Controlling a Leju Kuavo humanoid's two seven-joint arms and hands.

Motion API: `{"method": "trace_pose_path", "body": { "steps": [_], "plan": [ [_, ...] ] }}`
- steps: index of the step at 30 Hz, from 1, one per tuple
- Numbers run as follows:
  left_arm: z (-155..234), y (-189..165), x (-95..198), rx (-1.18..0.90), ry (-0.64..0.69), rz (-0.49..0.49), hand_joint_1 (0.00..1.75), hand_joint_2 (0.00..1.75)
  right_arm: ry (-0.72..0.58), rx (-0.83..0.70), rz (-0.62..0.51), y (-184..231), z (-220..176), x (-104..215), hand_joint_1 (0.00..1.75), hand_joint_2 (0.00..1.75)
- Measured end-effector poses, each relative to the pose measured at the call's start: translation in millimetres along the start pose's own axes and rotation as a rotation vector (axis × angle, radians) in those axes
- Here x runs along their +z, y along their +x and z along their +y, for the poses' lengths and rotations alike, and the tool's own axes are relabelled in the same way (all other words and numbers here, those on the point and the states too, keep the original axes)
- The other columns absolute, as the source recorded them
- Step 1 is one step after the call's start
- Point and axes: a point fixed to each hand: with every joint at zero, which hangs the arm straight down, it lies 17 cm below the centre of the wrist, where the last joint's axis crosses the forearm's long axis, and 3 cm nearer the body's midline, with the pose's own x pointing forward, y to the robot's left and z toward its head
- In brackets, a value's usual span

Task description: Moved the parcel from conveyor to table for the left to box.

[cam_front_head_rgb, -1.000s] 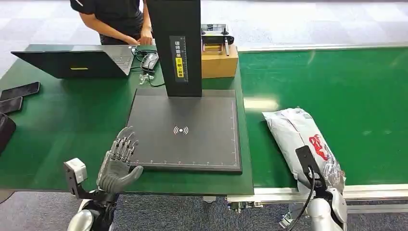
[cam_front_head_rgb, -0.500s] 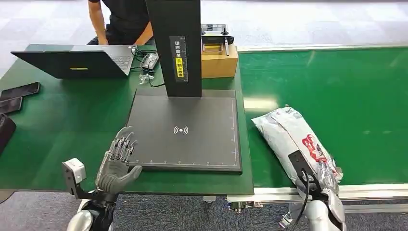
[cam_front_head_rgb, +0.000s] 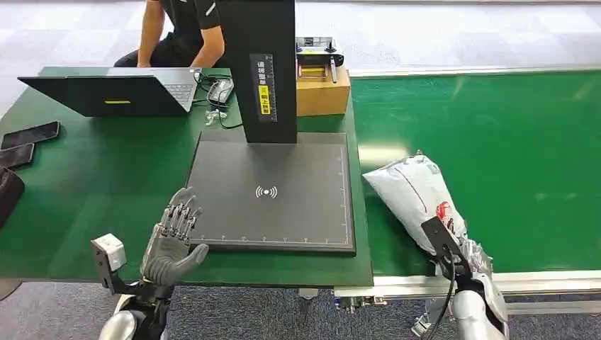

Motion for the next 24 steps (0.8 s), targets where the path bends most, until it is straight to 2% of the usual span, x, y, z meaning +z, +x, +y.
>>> {"method": "trace_pose_path", "body": {
  "steps": [12, 17, 21, 24],
  "plan": [
    [0.8, 0.2, 4.5, -0.001, 0.003, 0.004, 0.00, 1.75, -0.095, -0.059, -0.096, 16.6, -15.5, 2.1, 1.75, 1.75],
    [0.9, 1.8, 5.2, -0.002, 0.003, -0.001, 0.00, 1.75, -0.293, -0.123, -0.222, 43.6, -59.3, 13.4, 1.75, 1.75],
    [0.2, 3.3, 5.2, -0.006, 0.001, -0.010, 0.00, 1.75, -0.481, -0.148, -0.339, 69.8, -102.6, 34.3, 1.75, 1.75],
    [-0.7, 4.5, 4.9, -0.004, -0.001, -0.015, 0.00, 1.75, -0.567, -0.155, -0.389, 81.5, -122.4, 49.1, 1.75, 1.75]
  ]
}}
